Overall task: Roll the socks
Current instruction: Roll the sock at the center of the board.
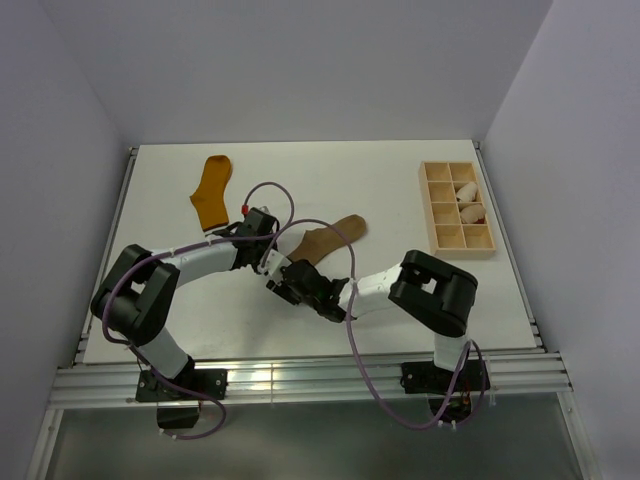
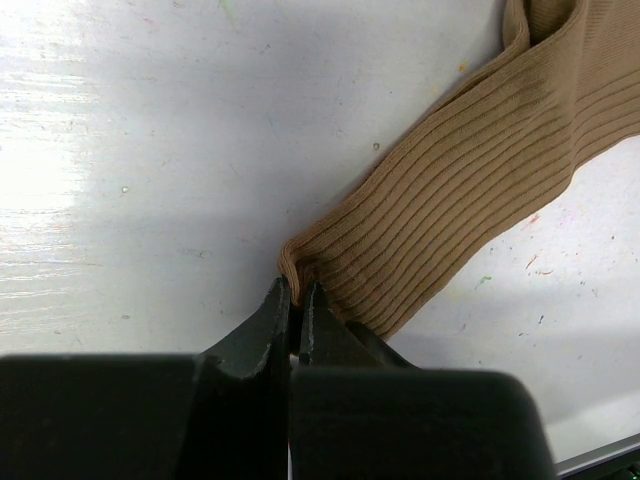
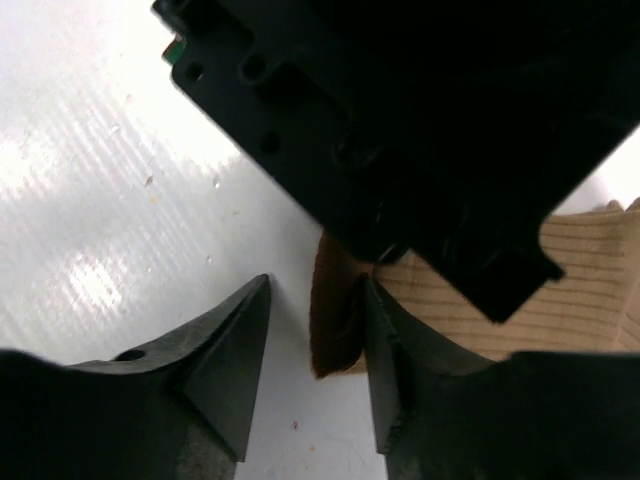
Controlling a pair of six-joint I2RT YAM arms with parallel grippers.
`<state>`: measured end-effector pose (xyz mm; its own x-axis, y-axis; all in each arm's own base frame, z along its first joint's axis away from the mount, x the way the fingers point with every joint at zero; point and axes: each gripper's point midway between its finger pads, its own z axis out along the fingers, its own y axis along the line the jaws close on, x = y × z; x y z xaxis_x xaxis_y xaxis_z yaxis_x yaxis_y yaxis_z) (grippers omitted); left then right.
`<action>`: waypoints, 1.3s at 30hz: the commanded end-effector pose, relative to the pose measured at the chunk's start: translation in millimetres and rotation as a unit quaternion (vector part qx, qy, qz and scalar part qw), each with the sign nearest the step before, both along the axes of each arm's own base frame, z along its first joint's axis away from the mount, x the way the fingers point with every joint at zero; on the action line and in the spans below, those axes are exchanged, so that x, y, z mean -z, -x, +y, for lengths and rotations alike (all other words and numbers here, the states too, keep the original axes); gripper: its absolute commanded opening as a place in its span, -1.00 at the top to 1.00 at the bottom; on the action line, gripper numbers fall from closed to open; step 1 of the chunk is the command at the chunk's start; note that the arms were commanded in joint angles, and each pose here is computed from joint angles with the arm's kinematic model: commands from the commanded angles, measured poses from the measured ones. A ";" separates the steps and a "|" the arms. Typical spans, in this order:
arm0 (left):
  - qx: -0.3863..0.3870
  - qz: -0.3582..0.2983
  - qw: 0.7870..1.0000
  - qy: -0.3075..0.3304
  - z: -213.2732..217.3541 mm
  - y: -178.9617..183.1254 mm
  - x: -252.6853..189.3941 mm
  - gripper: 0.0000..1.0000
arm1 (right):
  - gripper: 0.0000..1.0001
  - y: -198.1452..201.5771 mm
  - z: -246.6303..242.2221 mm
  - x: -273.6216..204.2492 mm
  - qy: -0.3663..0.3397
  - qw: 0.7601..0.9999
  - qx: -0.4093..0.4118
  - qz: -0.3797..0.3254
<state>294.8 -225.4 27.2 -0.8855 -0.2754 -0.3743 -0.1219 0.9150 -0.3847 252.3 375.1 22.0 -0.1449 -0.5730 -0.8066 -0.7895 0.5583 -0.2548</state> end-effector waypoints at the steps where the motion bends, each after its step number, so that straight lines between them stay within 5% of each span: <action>1: 0.016 0.001 1.000 0.008 -6.5 -1.5 -4.4 0.99 | 0.05 -2.1 7.8 3.1 -0.006 1.000 0.008 0.004; 12: 0.011 -0.005 1.000 0.018 -7.6 -0.9 -9.4 0.98 | 0.66 -10.0 -22.1 27.9 -0.012 0.994 0.075 0.077; 18: -0.017 -0.023 0.999 0.027 -3.2 -5.3 -17.1 0.57 | 1.00 -9.2 -30.5 25.6 -0.067 0.981 0.084 0.159; 22: -0.052 -0.049 0.997 0.044 5.0 -11.9 -30.2 0.01 | 1.00 -4.9 -25.1 18.3 -0.107 0.967 0.060 0.222; 25: -0.079 -0.067 0.993 0.056 13.4 -17.4 -40.1 -0.29 | 1.00 -3.8 -24.2 13.4 -0.142 0.950 0.059 0.270; 28: -0.104 -0.087 0.988 0.075 20.7 -20.0 -50.4 -0.39 | 1.00 -3.9 -24.2 5.9 -0.187 0.929 0.059 0.315; 39: -0.083 -0.104 0.979 0.154 6.0 -13.4 -55.8 -0.36 | 1.00 -7.0 -29.4 -19.2 -0.359 0.809 0.055 0.462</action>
<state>300.1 -204.6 66.7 -0.7458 -0.5168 -0.4204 -0.2065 0.7793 -0.5917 268.7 338.6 24.5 -0.8425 0.0004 -0.5388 -0.4626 0.5119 0.7238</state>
